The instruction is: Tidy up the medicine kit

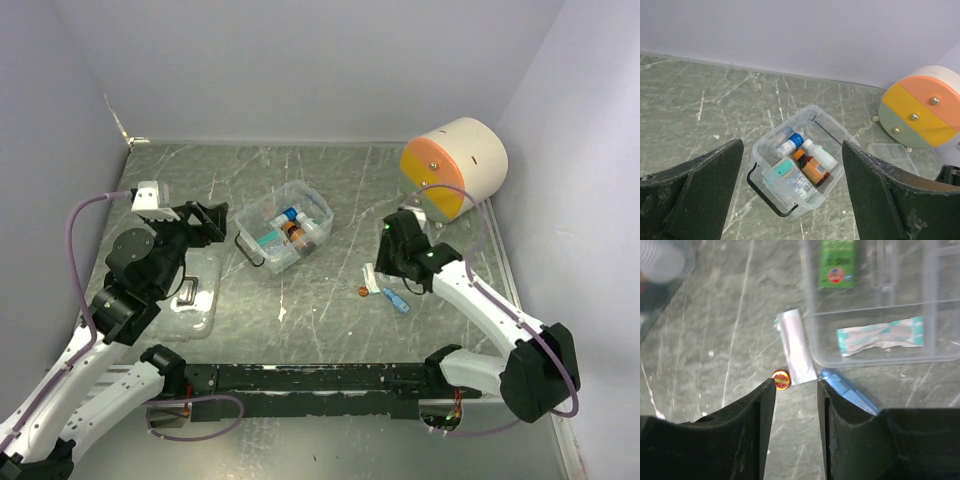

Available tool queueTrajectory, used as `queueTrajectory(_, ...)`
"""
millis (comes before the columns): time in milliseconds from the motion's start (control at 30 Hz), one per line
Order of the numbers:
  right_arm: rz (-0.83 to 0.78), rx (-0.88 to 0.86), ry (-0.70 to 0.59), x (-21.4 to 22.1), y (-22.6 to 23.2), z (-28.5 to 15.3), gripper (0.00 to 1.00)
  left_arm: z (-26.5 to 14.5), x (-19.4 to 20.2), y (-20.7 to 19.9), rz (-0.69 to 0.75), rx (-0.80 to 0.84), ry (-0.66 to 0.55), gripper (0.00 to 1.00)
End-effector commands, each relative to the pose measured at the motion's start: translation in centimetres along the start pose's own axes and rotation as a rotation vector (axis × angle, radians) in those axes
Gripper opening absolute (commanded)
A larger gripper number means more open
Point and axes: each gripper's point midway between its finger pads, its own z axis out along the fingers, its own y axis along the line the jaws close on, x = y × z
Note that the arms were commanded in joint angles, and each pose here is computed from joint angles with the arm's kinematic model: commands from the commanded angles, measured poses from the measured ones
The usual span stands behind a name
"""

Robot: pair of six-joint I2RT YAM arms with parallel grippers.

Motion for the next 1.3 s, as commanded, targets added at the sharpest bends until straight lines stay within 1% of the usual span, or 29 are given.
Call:
queueTrajectory(0, -0.14, -0.005, 0.019, 1.1, 1.8, 0.0, 0.37, -0.3, -1.1, -2.0, 0.004, 0.128, -0.063, 0.91)
queueTrajectory(67, -0.173, 0.006, 0.039, 1.4, 2.3, 0.7, 0.3, -0.5, -1.3, -2.6, 0.002, 0.174, -0.086, 0.91)
queueTrajectory(167, -0.221, 0.031, 0.084, 1.9, 2.7, 2.1, 0.26, -0.7, -1.3, -2.4, 0.001, 0.168, -0.096, 0.9)
queueTrajectory(300, -0.289, 0.031, 0.109, 2.1, 3.5, 3.7, 0.26, -0.6, -1.3, -1.7, 0.001, 0.132, -0.103, 0.91)
queueTrajectory(500, -0.359, 0.052, 0.159, 2.2, 4.2, 6.3, 0.25, -0.3, -0.9, -1.8, 0.008, 0.134, -0.096, 0.9)
queueTrajectory(733, -0.378, 0.081, 0.175, 1.9, 4.6, 7.8, 0.23, -0.2, -0.7, -1.6, 0.007, 0.124, -0.095, 0.91)
queueTrajectory(867, -0.396, 0.086, 0.214, 2.7, 4.5, 8.5, 0.22, -0.1, -0.5, -1.6, 0.006, 0.123, -0.087, 0.91)
queueTrajectory(967, -0.387, 0.123, 0.249, 3.7, 3.5, 8.6, 0.22, 0.1, -0.2, -1.6, 0.009, 0.124, -0.076, 0.9)
queueTrajectory(1133, -0.367, 0.136, 0.278, 4.6, 2.4, 9.2, 0.24, 0.1, -0.2, -1.7, 0.005, 0.126, -0.076, 0.91)
queueTrajectory(1267, -0.363, 0.116, 0.295, 5.1, 2.5, 9.7, 0.25, 0.2, 0.0, -1.6, 0.003, 0.122, -0.071, 0.9)
